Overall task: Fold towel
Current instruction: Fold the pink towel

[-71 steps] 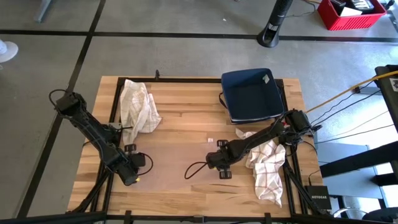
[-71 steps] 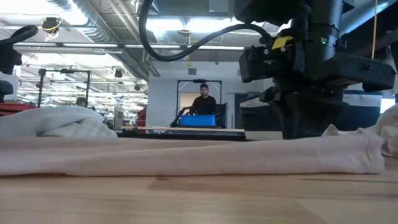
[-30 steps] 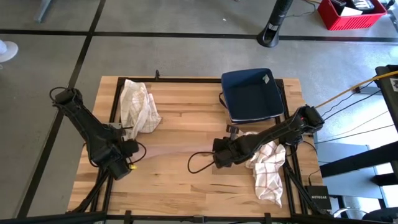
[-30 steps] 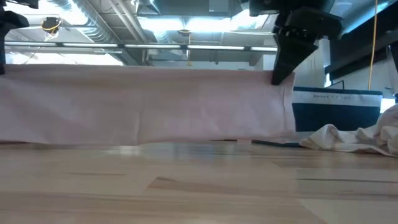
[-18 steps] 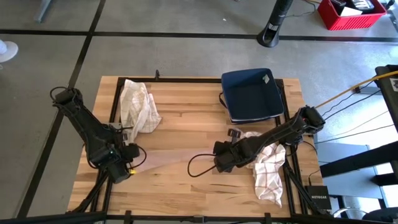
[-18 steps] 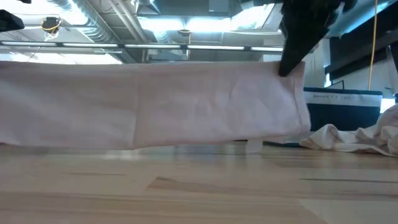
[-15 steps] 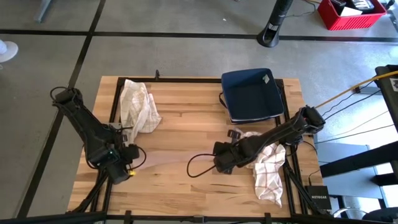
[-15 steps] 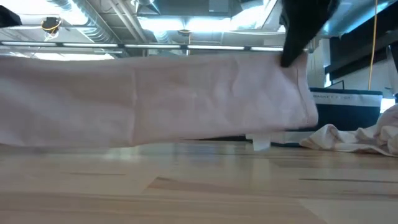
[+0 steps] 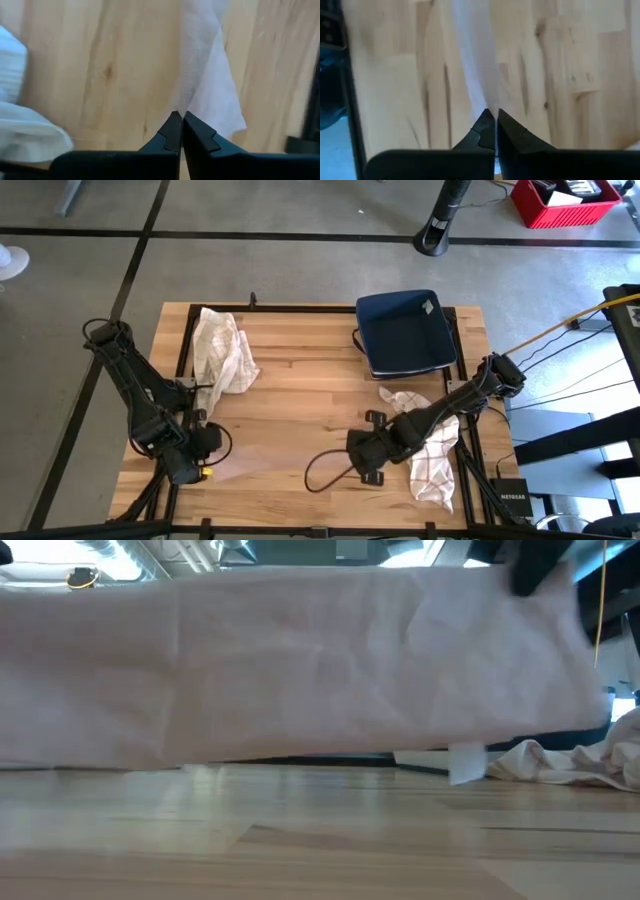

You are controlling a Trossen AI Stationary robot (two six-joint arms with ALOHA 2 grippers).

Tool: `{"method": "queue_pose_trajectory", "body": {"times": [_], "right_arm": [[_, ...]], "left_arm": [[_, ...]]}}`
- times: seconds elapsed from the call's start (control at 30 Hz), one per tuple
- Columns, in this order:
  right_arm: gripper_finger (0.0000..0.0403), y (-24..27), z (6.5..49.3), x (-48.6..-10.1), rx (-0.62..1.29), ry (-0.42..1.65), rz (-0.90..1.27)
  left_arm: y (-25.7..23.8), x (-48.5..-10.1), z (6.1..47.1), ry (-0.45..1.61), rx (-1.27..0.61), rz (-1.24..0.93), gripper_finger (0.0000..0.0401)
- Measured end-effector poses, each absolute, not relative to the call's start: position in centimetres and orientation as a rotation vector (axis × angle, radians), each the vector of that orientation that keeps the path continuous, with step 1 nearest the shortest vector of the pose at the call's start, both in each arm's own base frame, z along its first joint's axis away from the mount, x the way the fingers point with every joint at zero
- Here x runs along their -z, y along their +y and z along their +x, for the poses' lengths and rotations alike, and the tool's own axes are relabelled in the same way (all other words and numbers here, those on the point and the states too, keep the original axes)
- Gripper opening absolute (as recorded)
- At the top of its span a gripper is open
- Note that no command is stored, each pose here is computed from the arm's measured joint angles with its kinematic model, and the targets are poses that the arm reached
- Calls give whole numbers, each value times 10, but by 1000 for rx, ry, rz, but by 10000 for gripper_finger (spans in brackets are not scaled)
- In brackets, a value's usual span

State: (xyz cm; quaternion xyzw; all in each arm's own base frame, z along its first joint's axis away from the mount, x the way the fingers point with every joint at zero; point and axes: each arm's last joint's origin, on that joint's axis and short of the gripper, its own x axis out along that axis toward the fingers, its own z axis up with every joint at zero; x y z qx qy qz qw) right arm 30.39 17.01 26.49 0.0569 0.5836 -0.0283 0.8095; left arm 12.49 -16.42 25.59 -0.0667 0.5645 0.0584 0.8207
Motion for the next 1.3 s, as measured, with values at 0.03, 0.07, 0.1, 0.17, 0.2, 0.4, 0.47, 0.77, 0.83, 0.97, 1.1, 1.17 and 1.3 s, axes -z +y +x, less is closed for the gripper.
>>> {"method": "queue_pose_trajectory", "body": {"times": [0.03,0.07,0.1,0.17,0.2,0.4,0.47,0.77,0.83,0.97,1.1,1.17,1.3], "right_arm": [[2,169,303,-262,74,1248,110],[2,167,303,-258,103,1247,90],[2,163,302,-254,139,1248,65],[2,154,302,-245,212,1239,-2],[2,148,302,-241,253,1234,-39],[2,113,303,-228,575,1117,-309],[2,116,301,-224,638,1038,-370],[2,166,264,-163,437,941,-254],[2,172,256,-153,394,963,-195],[5,176,245,-145,371,1006,-162],[2,174,244,-144,382,1022,-160],[2,172,246,-145,393,1028,-154],[2,173,252,-157,397,1007,-131]], "left_arm": [[-163,-255,125,1193,-131,-112,0],[-162,-255,125,1178,-141,-85,0],[-160,-255,126,1158,-154,-48,0],[-154,-254,128,1128,-196,29,0],[-150,-252,128,1119,-220,75,0],[-126,-234,132,1050,-385,314,0],[-128,-224,131,1026,-395,372,0],[-171,-156,128,1136,-263,531,0],[-179,-143,127,1193,-232,524,0],[-192,-138,132,1230,-180,489,0],[-191,-162,143,1251,-244,556,0],[-187,-179,147,1254,-299,603,0],[-180,-214,149,1240,-343,564,0]]}}
